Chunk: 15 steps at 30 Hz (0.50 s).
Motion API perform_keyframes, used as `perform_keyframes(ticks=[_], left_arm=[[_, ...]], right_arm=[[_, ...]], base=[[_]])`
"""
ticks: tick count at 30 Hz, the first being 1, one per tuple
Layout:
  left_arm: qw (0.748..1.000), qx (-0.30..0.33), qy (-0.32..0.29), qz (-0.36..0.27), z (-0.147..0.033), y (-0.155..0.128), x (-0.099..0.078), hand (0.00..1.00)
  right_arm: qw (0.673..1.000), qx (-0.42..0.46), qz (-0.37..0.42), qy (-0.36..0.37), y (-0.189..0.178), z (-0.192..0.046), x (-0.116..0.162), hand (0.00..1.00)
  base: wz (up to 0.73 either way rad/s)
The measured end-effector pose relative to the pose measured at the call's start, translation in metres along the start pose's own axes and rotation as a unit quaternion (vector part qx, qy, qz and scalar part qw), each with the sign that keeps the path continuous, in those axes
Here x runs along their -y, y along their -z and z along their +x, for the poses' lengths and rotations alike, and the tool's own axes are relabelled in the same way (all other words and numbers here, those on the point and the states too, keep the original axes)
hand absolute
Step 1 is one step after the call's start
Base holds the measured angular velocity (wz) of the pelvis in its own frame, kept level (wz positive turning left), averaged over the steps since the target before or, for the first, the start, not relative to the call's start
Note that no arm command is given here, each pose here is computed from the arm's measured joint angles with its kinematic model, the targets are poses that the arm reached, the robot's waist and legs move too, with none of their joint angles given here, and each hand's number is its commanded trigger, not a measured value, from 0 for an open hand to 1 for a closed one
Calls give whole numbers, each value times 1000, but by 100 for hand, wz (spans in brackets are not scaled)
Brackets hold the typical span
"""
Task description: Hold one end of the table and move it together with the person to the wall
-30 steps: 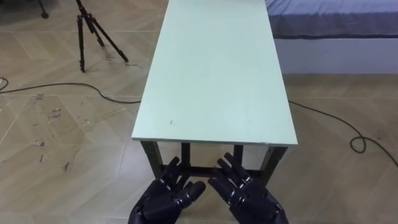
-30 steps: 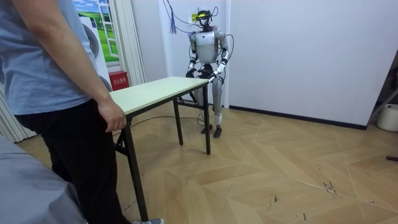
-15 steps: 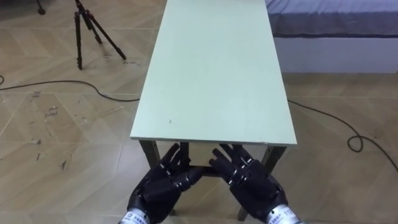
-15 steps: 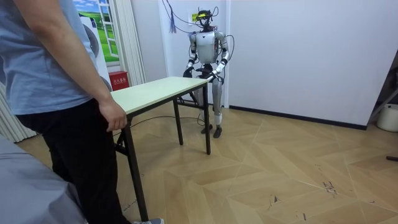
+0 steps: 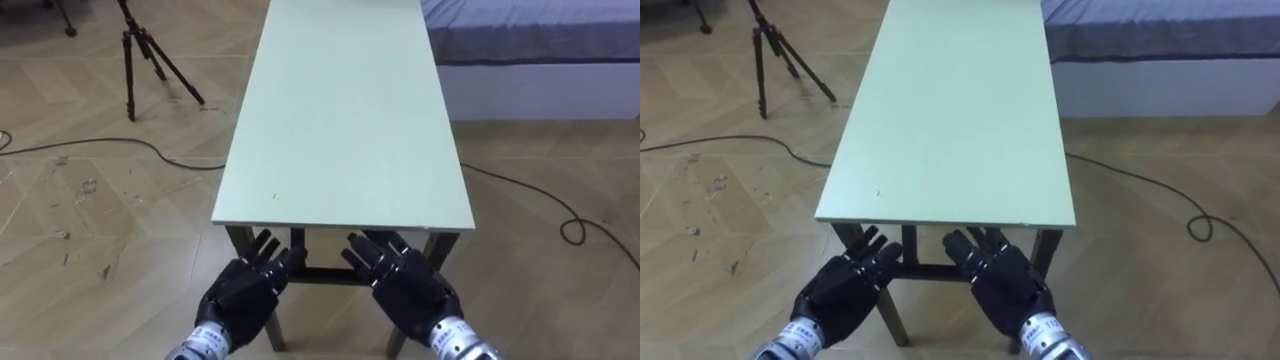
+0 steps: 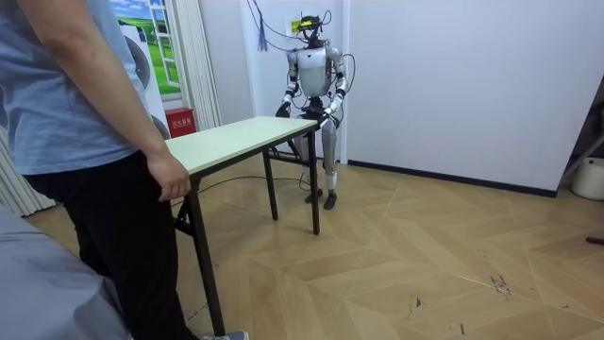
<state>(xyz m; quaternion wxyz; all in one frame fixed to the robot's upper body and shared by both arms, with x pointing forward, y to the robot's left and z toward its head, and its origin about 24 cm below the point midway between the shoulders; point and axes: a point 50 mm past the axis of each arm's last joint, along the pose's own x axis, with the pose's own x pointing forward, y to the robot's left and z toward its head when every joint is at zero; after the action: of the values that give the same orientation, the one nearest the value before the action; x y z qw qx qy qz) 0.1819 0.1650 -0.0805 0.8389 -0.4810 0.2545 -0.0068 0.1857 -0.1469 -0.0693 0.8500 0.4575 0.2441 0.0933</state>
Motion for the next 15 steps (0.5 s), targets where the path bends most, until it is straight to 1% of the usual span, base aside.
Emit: perform_keyframes(ticks=[5,7,9,15], left_arm=[[997,4,-38,-74,-2,3,-11,0],[994,7,-42,-98,-1,3,-11,0],[990,8,-45,-134,0,2,-12,0],[985,14,-49,-164,2,1,-11,0]], right_arm=[[999,-3,27,29,-1,-4,13,0],[999,7,43,30,-5,-4,14,0],[997,24,69,29,-10,-5,15,0],[990,46,129,23,-14,-4,11,0]], base=[[-1],[-2],[-5],[-4]])
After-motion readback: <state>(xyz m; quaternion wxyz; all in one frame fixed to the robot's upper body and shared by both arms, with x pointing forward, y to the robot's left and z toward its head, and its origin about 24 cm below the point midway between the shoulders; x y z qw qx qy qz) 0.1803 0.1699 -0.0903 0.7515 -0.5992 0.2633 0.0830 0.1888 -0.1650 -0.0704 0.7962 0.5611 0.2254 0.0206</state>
